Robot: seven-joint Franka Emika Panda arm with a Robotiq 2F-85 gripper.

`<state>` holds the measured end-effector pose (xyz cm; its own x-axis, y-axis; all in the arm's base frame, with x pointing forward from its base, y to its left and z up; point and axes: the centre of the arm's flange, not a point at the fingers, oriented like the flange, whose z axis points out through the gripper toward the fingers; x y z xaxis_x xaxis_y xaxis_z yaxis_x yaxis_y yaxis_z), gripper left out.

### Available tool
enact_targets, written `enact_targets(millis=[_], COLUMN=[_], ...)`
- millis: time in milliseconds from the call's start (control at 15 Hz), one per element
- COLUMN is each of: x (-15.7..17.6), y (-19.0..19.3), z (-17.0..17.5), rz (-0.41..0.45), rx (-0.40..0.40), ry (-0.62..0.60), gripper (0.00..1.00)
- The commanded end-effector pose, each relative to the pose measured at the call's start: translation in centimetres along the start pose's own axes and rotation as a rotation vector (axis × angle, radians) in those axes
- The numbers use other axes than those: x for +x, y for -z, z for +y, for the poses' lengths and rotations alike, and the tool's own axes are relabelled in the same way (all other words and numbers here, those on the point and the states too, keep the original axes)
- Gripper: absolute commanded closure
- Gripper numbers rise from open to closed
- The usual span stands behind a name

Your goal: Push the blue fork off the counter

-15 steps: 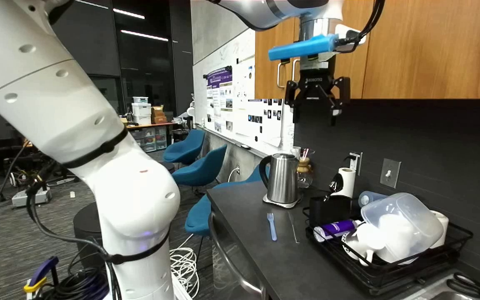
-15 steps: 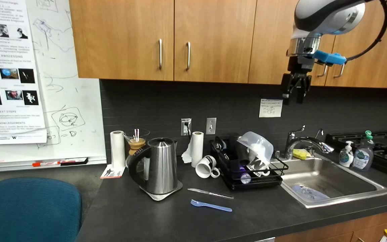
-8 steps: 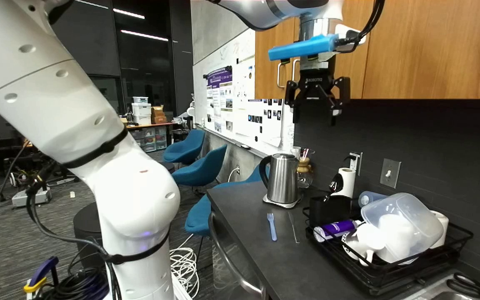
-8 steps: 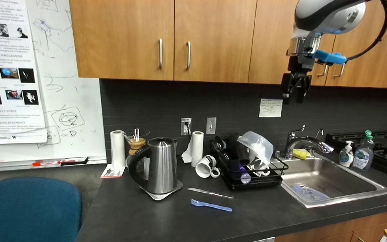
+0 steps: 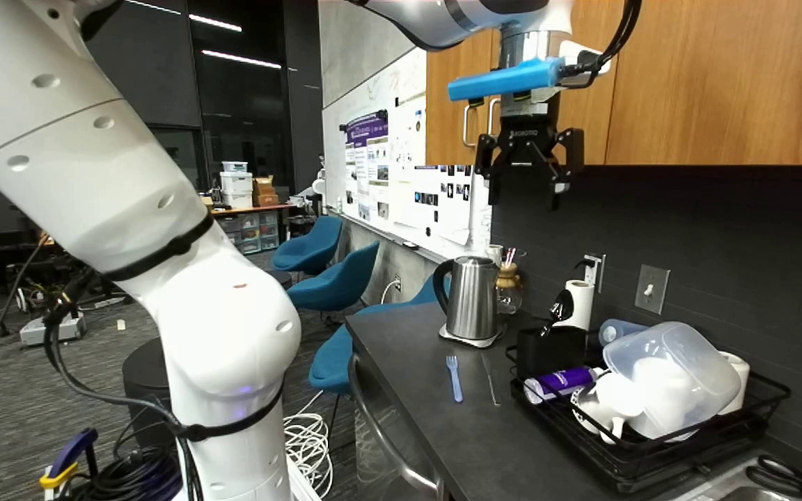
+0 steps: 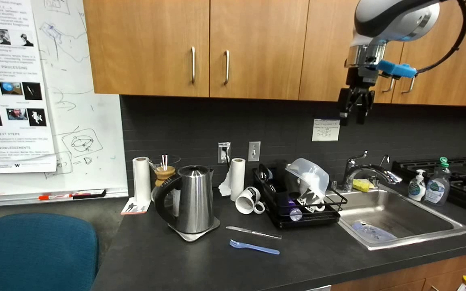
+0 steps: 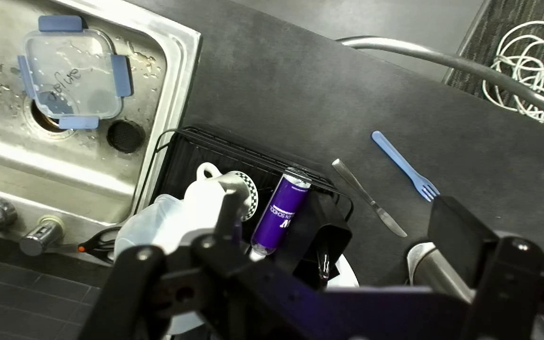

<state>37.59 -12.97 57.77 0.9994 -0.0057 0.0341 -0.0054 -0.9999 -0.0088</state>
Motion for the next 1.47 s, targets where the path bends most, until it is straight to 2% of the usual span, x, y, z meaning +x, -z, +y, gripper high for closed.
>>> enact_targets(millis=[0, 267, 467, 667, 867, 1133, 1400], x=[0.7, 5.1, 9.0, 12.4, 15.4, 17.9, 19.1], y=[0.7, -1.5, -3.8, -7.7, -12.1, -16.9, -19.9], z=[-1.3, -5.3, -9.2, -12.5, -14.3, -16.1, -18.8], rz=[0.006, -0.027, -0.1, -0.205, -0.319, -0.443, -0.507], rx=[0.038, 0.103, 0.116, 0.061, 0.027, 0.028, 0.05], ry=[0.045, 0.103, 0.164, 0.225, 0.256, 0.281, 0.287], gripper=[0.0, 0.0, 0.0, 0.0, 0.0, 0.0, 0.0])
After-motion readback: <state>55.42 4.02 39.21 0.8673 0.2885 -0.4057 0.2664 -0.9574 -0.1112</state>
